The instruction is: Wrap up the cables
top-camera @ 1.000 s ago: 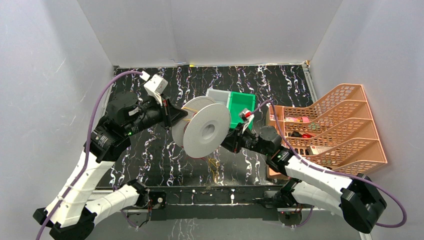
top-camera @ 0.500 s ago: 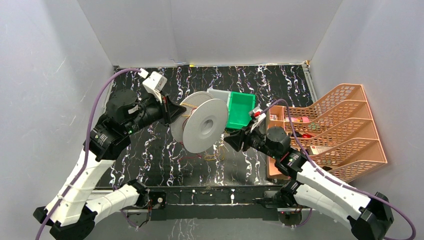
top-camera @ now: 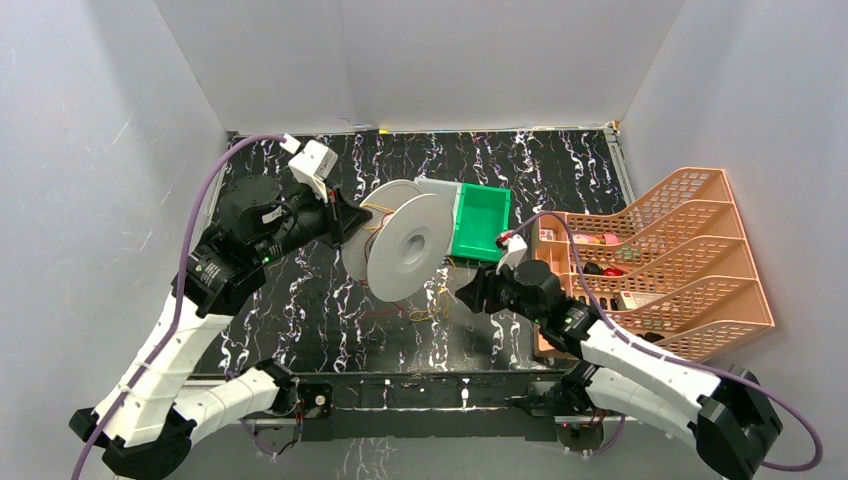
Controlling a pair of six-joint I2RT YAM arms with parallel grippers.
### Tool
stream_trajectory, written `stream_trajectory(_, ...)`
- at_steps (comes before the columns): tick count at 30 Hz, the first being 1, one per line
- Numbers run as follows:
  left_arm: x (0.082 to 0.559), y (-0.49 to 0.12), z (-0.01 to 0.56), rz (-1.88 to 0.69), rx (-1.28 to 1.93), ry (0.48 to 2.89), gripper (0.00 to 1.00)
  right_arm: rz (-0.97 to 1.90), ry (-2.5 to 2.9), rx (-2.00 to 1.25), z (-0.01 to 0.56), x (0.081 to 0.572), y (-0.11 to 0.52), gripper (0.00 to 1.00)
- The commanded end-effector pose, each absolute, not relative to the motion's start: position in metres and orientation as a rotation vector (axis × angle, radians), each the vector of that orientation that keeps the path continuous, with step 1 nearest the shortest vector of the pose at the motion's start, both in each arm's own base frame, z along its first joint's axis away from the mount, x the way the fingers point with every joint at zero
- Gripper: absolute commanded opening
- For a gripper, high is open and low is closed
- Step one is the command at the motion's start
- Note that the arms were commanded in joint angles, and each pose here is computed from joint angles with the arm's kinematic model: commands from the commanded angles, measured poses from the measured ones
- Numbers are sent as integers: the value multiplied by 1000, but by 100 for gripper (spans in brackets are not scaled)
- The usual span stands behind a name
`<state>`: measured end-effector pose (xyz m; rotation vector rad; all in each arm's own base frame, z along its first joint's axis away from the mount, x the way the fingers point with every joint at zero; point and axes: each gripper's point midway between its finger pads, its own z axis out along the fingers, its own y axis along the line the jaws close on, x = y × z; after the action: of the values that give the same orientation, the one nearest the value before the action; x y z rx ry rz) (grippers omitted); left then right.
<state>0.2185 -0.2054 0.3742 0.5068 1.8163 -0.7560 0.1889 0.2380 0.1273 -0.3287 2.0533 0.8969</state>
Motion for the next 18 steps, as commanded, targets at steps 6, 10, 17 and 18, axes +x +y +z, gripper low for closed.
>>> stream_trajectory(6,217,-201,421,-775,469,1670,0,1008,2109,-254,107,196,264,48)
stream_trajectory(10,220,-201,418,-765,464,1682,0,1047,2124,-254,101,196,273,48)
stream_trajectory(17,220,-200,416,-761,455,1686,0,1042,2171,-236,88,198,277,46)
stream_trajectory(18,220,-200,416,-761,455,1686,0,1039,2174,-233,86,199,277,46)
